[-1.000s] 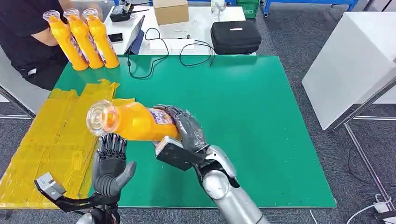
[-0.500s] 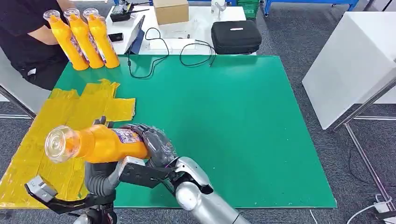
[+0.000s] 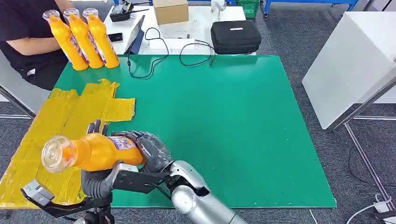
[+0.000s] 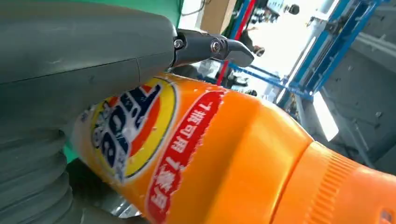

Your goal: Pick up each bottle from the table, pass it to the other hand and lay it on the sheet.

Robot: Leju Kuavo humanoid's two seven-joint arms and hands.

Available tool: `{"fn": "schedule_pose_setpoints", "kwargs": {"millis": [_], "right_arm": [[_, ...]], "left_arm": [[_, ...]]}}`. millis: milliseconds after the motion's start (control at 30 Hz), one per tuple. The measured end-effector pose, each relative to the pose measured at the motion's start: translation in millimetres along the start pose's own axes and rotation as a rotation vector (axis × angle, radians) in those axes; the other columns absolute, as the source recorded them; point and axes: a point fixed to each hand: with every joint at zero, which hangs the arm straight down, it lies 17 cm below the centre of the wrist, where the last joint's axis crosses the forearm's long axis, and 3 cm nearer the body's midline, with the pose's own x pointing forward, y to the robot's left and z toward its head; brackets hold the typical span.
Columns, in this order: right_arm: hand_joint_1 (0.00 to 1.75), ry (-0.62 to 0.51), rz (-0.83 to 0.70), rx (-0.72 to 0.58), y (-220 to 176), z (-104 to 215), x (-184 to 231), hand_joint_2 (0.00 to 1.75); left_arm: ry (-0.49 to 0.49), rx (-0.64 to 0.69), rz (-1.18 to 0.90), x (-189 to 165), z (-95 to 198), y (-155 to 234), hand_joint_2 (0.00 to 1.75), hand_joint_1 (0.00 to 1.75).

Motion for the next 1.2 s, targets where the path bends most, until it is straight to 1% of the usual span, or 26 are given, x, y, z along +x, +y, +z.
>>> {"fn": "schedule_pose_setpoints", "kwargs": {"millis": [33,133,367,400,433,1200], "right_arm": [[1.75,-0.001,0.0,0.002,0.7,0.0,0.4,1.75],[1.75,-0.034,0.037,0.078,32.2,3.4,13.1,1.75],[1.75,-0.041,0.065,0.097,38.7,4.8,13.7,1.75],[1.75,-0.041,0.066,0.097,38.7,4.8,13.6,1.75],[1.75,-0.041,0.066,0.097,38.7,4.8,13.6,1.75],[1.75,-0.043,0.078,0.103,39.7,5.1,13.1,1.75]], "left_arm": [[-0.001,0.001,-0.001,0.2,0.1,0.4,1.75,0.0],[-0.006,0.052,-0.022,8.3,15.6,16.9,1.75,0.0],[-0.011,0.079,-0.056,10.3,18.0,22.2,1.75,0.02],[-0.011,0.08,-0.057,10.4,17.9,22.5,1.75,0.49],[-0.011,0.081,-0.057,10.4,17.9,22.6,1.75,1.75],[-0.024,0.092,-0.083,12.2,17.1,24.5,1.75,1.75]]}}
